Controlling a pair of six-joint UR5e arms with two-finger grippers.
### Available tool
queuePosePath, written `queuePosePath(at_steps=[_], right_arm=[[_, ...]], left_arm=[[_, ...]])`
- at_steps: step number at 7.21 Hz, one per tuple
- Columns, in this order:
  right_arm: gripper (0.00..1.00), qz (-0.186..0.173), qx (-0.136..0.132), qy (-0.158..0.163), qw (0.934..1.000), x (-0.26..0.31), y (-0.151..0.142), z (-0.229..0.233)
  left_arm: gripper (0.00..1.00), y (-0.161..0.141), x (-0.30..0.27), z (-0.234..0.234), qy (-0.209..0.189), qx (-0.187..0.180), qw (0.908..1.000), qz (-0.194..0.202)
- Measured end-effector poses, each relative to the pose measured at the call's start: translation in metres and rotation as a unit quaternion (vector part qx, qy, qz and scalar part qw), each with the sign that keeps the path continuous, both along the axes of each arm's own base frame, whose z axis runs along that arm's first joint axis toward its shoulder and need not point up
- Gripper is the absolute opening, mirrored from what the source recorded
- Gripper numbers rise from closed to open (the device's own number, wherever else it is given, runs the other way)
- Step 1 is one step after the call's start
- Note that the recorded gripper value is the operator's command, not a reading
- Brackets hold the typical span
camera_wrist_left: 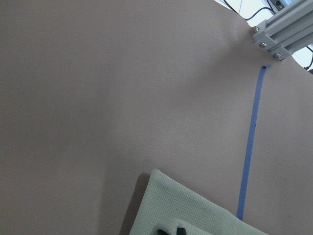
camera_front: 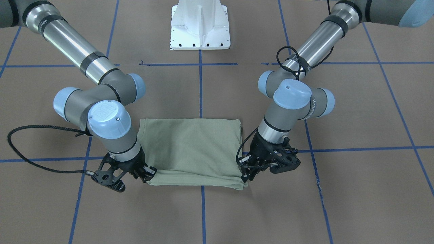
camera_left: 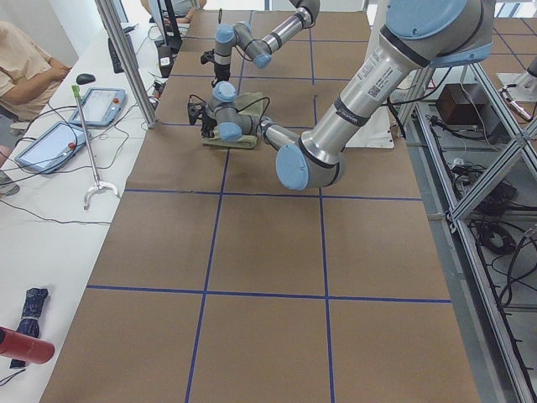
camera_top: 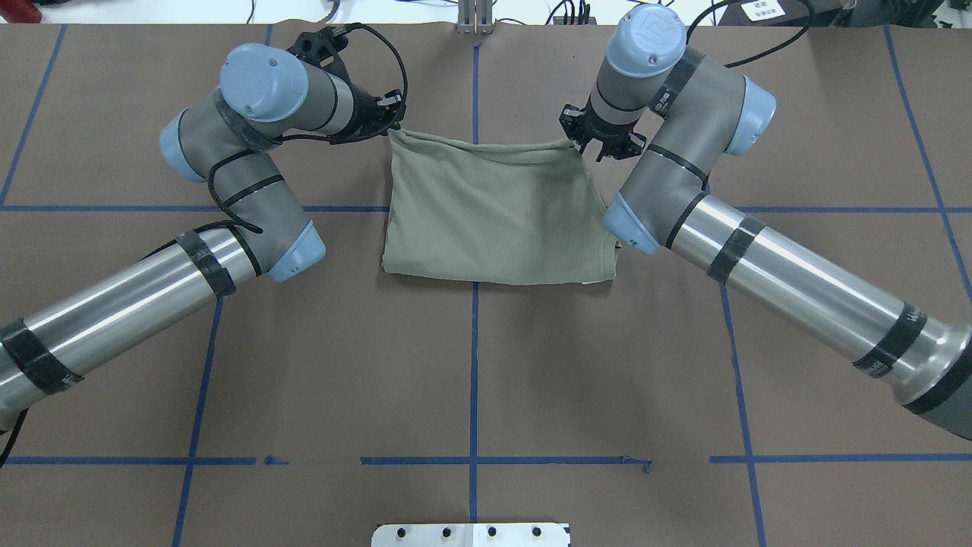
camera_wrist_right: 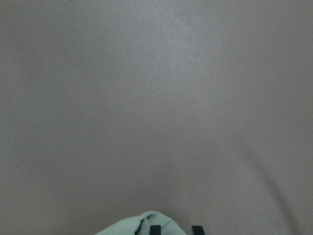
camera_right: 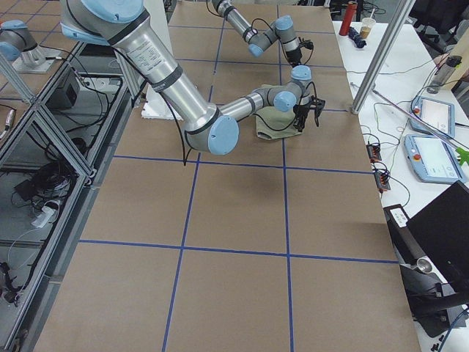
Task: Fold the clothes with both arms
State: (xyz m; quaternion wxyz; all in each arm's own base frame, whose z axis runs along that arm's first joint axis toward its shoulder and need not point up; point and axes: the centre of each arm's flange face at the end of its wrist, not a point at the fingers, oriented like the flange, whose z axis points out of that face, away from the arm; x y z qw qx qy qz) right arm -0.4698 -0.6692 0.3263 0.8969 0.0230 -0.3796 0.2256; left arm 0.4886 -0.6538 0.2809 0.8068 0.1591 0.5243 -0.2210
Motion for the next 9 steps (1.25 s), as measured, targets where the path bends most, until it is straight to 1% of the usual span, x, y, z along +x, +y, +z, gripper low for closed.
queuePosePath(at_steps=[1, 2, 3, 4, 5, 7, 9], right_arm=[[1.00, -0.021, 0.014, 0.008, 0.9997, 0.034, -0.026, 0.015], [1.00, -0.042, 0.022, 0.013, 0.9988, 0.059, -0.043, 0.029], [1.00, -0.052, 0.028, 0.016, 0.9981, 0.077, -0.053, 0.038], [1.00, -0.056, 0.032, 0.017, 0.9978, 0.095, -0.060, 0.045], [1.00, -0.062, 0.039, 0.015, 0.9972, 0.124, -0.062, 0.058], [1.00, -0.086, 0.050, 0.002, 0.9950, 0.204, -0.048, 0.105], [1.00, -0.112, 0.064, -0.008, 0.9916, 0.289, -0.020, 0.162]], left_arm=[[1.00, -0.021, -0.024, 0.005, -0.015, 0.018, 0.9997, -0.008], [1.00, -0.035, -0.044, 0.010, -0.025, 0.031, 0.9992, -0.005], [1.00, -0.041, -0.055, 0.013, -0.032, 0.041, 0.9986, 0.005], [1.00, -0.041, -0.064, 0.023, -0.041, 0.054, 0.9973, 0.027], [1.00, -0.035, -0.079, 0.044, -0.059, 0.076, 0.9938, 0.057], [1.00, -0.020, -0.136, 0.091, -0.092, 0.130, 0.9801, 0.118], [1.00, -0.007, -0.208, 0.129, -0.124, 0.176, 0.9641, 0.155]])
